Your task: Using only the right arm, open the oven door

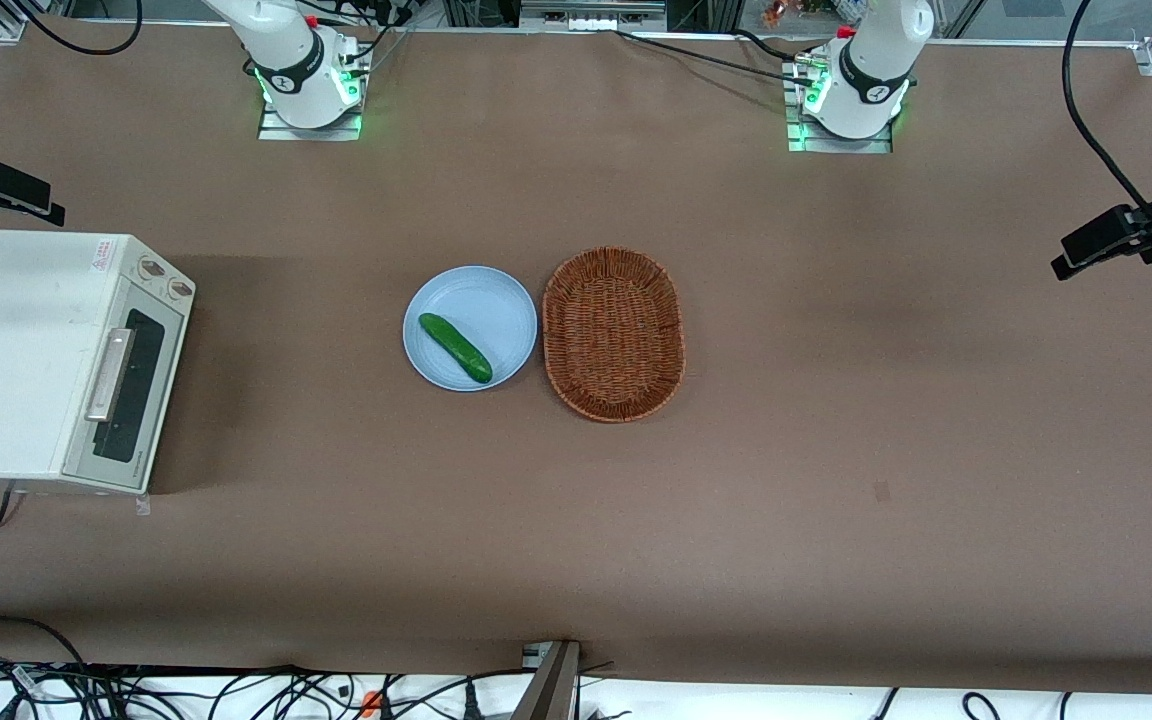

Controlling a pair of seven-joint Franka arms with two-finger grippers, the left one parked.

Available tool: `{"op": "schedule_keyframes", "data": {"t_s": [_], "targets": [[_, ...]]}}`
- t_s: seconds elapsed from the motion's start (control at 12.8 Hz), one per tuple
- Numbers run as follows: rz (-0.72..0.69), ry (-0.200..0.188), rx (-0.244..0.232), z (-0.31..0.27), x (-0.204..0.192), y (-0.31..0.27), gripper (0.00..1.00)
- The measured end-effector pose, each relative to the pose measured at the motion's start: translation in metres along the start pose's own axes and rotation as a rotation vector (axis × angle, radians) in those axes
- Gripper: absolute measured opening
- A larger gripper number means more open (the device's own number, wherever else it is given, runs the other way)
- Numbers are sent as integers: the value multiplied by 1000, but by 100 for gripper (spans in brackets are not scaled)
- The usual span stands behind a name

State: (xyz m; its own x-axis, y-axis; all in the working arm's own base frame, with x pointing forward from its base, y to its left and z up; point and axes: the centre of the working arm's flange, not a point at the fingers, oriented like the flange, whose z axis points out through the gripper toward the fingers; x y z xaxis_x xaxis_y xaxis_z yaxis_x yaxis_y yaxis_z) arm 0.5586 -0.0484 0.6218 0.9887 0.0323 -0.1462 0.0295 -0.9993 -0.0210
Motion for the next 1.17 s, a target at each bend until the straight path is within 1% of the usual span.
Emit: {"op": "schedule_keyframes", "data": {"t_s": [0.16, 0.39, 1.17], "targets": [[2, 11, -1, -1, 1, 1, 100], [3, 17, -2, -2, 1, 2, 100], [-1, 19, -7, -2, 2, 0, 100]]}}
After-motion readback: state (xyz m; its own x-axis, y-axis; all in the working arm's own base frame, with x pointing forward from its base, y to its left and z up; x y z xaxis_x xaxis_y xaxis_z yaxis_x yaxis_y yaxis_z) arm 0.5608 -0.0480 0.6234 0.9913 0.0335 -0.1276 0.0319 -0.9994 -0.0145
